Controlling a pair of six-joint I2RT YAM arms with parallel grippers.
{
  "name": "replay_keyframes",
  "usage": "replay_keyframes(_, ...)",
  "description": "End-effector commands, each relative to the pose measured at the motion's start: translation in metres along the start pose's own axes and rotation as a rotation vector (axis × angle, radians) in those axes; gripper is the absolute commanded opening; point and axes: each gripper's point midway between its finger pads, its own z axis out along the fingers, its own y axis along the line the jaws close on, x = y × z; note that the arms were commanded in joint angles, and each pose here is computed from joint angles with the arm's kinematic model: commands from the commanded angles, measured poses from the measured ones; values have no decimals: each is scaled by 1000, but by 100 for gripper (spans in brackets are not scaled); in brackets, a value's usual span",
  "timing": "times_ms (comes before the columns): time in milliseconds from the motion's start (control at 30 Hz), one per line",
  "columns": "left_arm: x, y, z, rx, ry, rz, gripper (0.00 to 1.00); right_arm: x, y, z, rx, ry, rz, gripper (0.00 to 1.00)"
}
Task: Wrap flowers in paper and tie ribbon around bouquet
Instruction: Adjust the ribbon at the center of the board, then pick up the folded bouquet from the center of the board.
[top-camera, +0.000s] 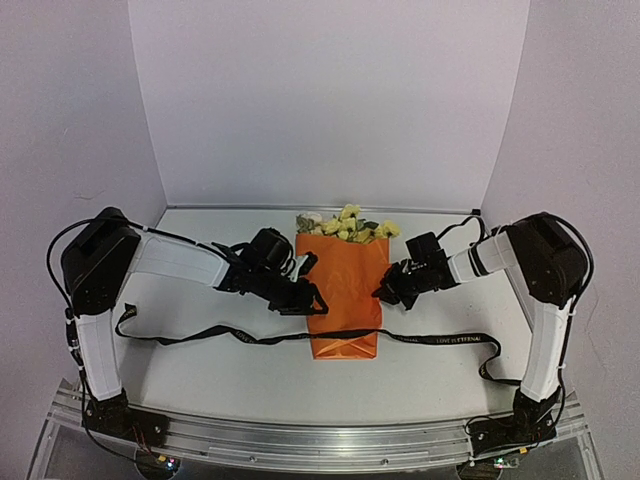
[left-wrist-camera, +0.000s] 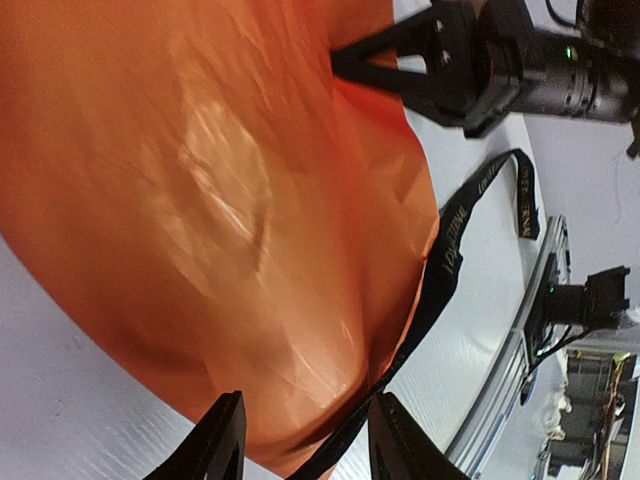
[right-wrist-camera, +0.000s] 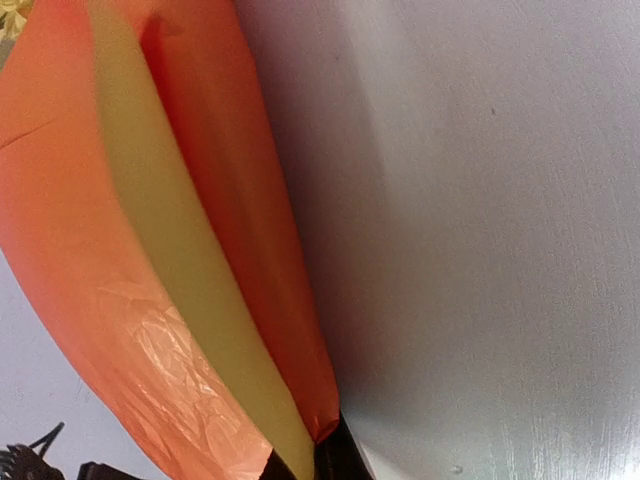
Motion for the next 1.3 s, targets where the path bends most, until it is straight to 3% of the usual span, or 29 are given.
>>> replay_keyframes(0, 23, -4, 13, -4, 95, 49, 42, -13, -9, 8, 58, -72, 6, 0)
replay_keyframes(267, 68, -22, 21, 23, 216, 107, 38, -17, -6, 9, 64, -95, 10, 0)
replay_keyframes(600, 83, -23, 9, 18, 221, 105, 38, -27, 1, 9, 88, -140, 3, 0)
replay_keyframes(733, 72, -25, 3, -6, 172, 116, 40, -28, 7, 11, 85, -132, 16, 0)
replay_keyframes(867, 41, -31, -13, -54, 50, 102, 52, -23, 12, 8, 85, -106, 69, 0)
replay_keyframes(1000, 6, -2, -38, -126, -79, -43, 59, -15, 10, 1, 104, -84, 149, 0)
replay_keyframes(1267, -14, 27, -30, -49, -79, -186, 66, -8, 24, -6, 63, -59, 242, 0)
